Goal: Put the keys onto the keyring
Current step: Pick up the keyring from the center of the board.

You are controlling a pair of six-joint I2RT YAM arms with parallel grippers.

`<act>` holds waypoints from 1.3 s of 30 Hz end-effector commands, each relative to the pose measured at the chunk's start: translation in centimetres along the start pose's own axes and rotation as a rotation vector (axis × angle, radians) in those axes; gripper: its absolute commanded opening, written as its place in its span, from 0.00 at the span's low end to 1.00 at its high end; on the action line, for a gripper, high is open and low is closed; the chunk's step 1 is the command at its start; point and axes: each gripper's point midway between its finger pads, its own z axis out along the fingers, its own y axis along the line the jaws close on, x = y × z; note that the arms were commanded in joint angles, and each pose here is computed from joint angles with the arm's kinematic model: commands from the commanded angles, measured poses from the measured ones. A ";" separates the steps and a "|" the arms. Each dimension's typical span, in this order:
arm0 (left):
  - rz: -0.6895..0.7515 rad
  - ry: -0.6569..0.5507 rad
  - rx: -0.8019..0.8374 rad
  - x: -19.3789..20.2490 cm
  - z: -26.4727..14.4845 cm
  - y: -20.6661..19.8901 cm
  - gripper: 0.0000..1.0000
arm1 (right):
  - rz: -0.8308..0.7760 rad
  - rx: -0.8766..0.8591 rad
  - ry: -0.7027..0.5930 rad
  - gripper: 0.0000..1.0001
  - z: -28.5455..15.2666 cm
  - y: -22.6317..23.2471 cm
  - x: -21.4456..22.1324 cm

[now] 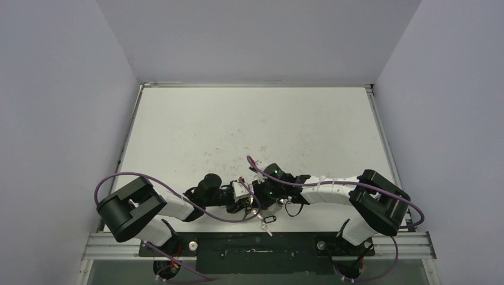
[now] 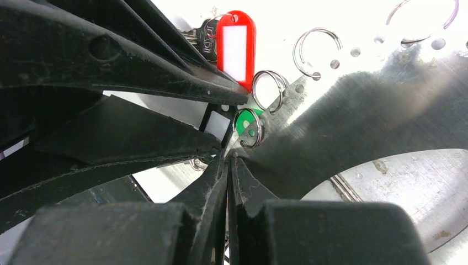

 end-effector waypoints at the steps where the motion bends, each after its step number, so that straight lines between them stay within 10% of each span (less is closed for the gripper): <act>1: 0.021 -0.007 -0.013 -0.6 0.5 0.9 0.34 | -0.007 0.063 0.022 0.00 -0.2 -1.1 0.7; 15: 0.047 -0.057 0.073 -1.7 0.5 -0.6 0.03 | -0.006 0.105 -0.129 0.00 -3.5 -0.7 -2.6; 18: 0.038 -0.075 0.091 -2.0 0.6 -0.9 0.00 | 0.005 0.110 -0.170 0.15 -4.3 -0.9 -3.2; 39: -0.121 -0.095 -0.020 -1.4 -1.1 0.6 0.18 | 0.097 0.038 -0.128 0.31 -0.5 -0.3 -3.2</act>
